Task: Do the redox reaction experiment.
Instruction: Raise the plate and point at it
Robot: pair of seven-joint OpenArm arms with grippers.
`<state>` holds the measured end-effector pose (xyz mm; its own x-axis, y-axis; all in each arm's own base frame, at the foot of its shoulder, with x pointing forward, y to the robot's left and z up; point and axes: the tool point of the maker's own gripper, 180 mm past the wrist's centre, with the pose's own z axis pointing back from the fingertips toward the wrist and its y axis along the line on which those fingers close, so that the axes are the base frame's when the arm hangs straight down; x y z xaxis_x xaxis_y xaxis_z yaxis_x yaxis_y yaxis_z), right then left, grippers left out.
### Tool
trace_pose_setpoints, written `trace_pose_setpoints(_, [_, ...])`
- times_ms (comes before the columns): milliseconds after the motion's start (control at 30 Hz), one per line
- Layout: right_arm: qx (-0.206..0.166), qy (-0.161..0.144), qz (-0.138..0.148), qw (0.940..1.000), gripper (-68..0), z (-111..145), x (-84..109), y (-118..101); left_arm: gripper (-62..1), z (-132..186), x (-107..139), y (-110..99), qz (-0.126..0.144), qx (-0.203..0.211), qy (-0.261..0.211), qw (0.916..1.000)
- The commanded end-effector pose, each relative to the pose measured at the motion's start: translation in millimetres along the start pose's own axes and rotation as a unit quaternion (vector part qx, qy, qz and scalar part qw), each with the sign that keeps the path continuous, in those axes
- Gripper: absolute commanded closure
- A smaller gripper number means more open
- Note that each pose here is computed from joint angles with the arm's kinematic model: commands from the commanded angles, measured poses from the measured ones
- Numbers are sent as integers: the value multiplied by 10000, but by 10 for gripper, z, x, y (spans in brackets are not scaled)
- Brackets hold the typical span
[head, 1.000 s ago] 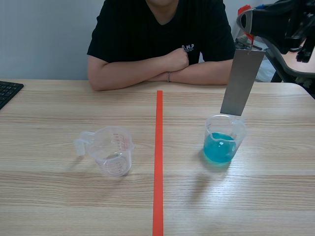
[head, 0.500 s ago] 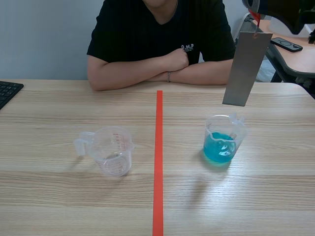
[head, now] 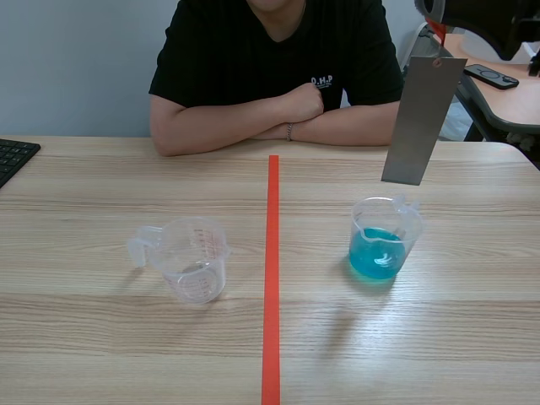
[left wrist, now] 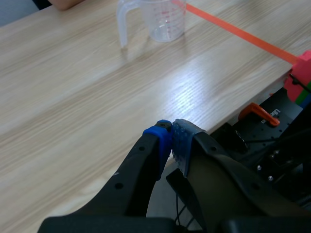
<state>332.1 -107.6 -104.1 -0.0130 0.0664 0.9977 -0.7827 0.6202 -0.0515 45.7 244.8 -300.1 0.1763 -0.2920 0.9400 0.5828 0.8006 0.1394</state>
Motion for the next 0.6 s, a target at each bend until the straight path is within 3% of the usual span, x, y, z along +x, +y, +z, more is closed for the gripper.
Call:
trace_pose_setpoints(0, [42,-193,143,9997,-15,12,160,-6,-27,-102,80,116,-9,-39,-194,9998])
trace_pose_setpoints(367, [43,-196,141,9997,-15,12,161,-6,-27,-737,416,744,107,-582,-513,9969])
trace_pose_setpoints(567, [43,-196,141,9997,-15,12,161,-6,-26,-1140,621,919,-99,-894,-612,9941])
